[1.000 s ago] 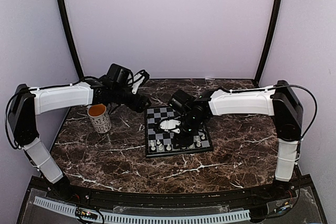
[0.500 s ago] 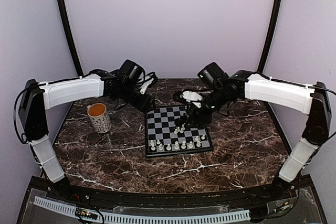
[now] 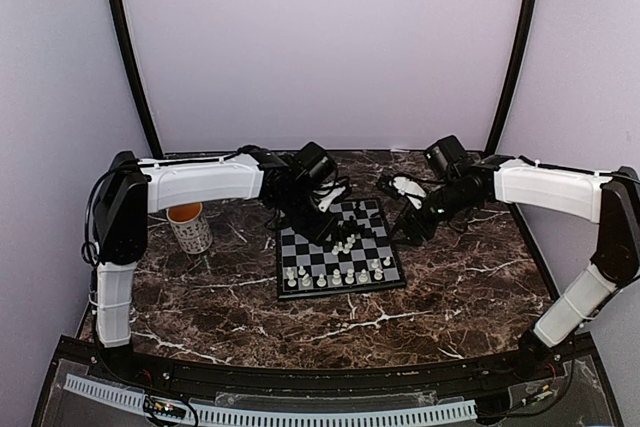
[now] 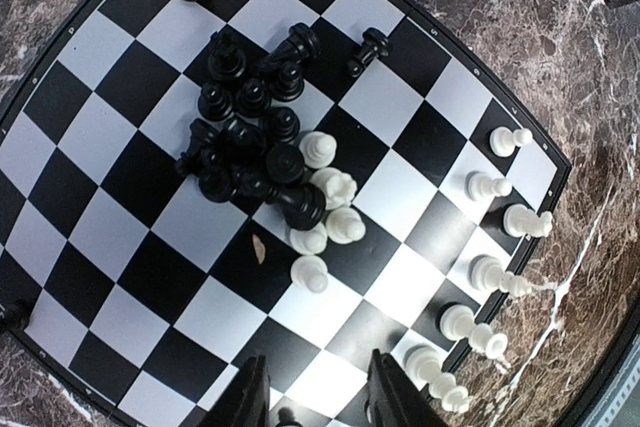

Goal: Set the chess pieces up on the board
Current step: Pick up the pawn from the chessboard.

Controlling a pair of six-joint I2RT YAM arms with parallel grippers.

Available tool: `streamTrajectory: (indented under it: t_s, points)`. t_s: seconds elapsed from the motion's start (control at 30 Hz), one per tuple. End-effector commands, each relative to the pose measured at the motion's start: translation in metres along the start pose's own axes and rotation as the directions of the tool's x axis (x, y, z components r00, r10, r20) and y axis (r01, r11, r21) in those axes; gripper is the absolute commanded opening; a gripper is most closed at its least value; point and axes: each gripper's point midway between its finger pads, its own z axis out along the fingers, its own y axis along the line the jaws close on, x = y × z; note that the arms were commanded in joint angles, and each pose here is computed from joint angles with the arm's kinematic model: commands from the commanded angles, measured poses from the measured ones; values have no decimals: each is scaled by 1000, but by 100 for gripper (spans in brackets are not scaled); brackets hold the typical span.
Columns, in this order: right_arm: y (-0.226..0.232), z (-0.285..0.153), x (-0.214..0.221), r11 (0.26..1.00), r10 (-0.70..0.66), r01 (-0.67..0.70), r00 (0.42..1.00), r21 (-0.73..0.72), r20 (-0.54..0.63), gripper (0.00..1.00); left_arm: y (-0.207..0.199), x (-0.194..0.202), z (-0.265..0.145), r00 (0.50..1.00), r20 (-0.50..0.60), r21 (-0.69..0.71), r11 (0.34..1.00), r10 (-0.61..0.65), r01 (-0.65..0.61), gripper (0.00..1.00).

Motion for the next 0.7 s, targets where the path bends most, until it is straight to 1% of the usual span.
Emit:
streamTrajectory:
  t_s: [0.0,0.1,0.3,0.53,0.67]
  points:
    - [-13,-13,-11,999,0,-5,994,40,107,64,-8,-5,-3,999,-20,25,999,-33,33,36]
    - [-21,-18,-9,998,21,-27,991,48,132,63,-10,-5,6,999,-35,28,999,-35,36,34]
    - [-32,-29,-6,995,25,-39,989,95,145,63,-7,-9,17,999,-43,11,999,-33,33,28]
    - [-35,-32,-4,994,29,-45,988,103,151,63,-8,-10,27,998,-64,23,999,-26,27,27]
    - [-35,-32,-3,994,32,-48,988,101,150,63,-8,-7,34,997,-77,25,999,-19,21,25]
